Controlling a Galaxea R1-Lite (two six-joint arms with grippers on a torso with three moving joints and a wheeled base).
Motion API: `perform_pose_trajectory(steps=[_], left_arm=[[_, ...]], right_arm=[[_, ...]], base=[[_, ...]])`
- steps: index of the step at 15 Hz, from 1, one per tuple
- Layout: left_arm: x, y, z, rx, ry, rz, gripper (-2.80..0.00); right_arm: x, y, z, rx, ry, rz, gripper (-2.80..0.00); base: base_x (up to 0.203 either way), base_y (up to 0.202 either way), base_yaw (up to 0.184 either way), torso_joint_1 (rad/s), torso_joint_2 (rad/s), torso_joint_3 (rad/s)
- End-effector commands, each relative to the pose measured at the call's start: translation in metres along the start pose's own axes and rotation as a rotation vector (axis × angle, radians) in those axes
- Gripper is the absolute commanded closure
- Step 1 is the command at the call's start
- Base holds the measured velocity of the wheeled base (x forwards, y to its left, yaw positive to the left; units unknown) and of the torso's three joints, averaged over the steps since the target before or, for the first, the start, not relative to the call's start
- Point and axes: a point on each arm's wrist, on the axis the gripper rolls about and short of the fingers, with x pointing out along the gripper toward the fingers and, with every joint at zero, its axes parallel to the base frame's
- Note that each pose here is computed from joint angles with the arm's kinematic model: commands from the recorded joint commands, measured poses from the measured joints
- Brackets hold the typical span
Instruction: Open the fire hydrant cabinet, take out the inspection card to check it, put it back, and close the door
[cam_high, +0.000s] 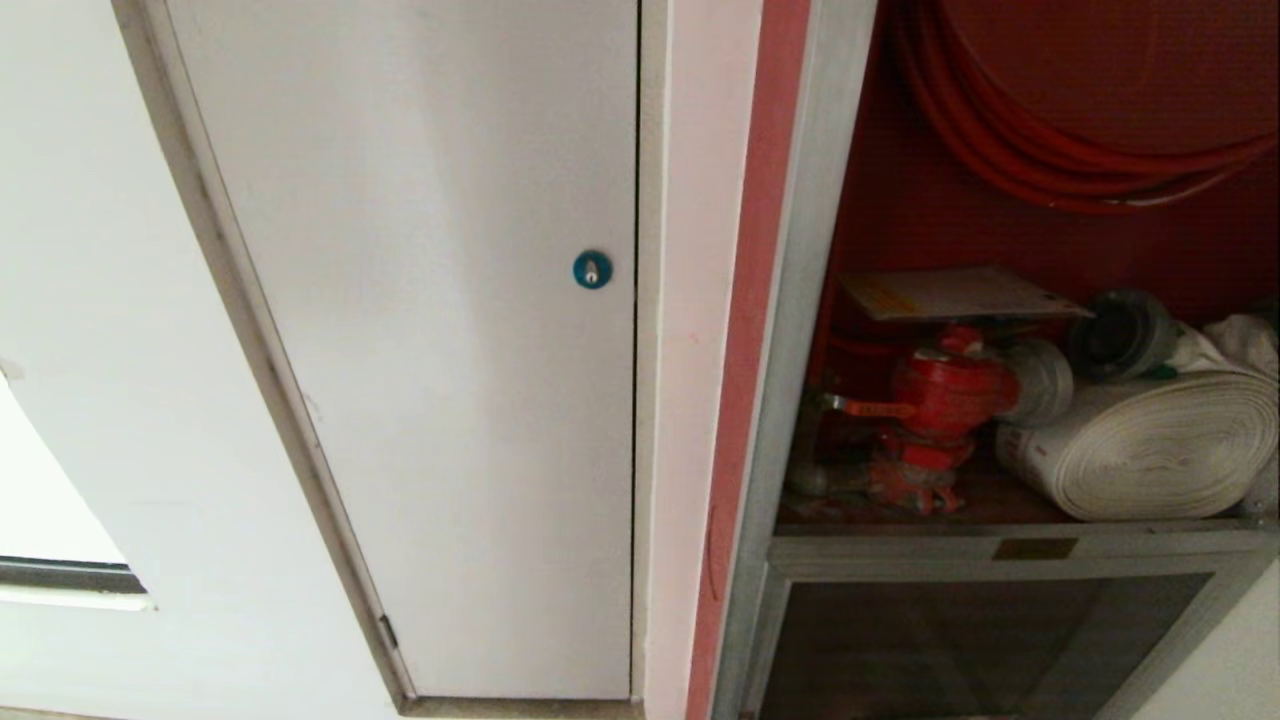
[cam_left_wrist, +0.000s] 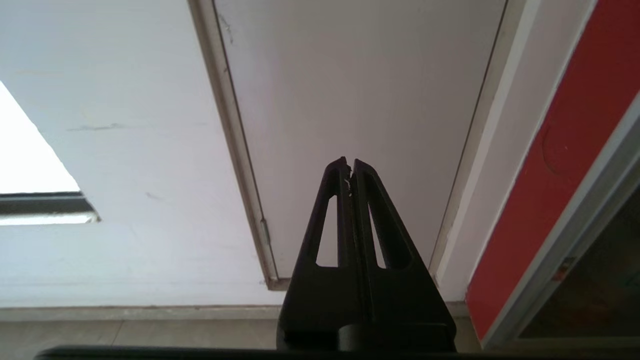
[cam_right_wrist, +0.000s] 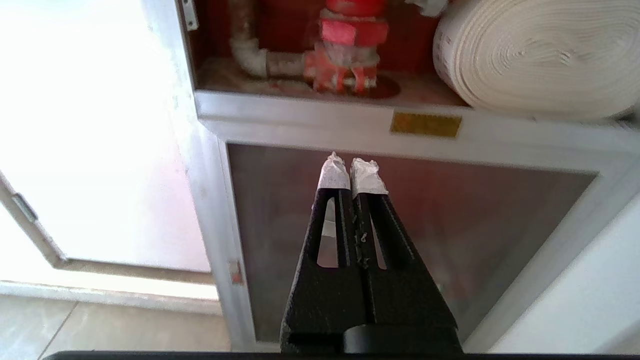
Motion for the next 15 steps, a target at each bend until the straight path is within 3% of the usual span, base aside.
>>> perform_pose_trajectory(steps=[1,15], left_arm=[[0.0002,0.0,-0.0004,0.0,0.003,-0.001,0.0],[0.0002,0.0,-0.0004,0.0,0.003,0.001,0.0]], right_arm=[[0.0001,0.0,0.0,0.0,0.001,0.0,0.0],[0.0002,0.0,-0.0003,0.0,0.002,0.0,0.0]], base=[[-0.198,0.0,0.002,-0.002,0.0,0.0],[-0.196,0.0,0.002,0.003,0.0,0.0]])
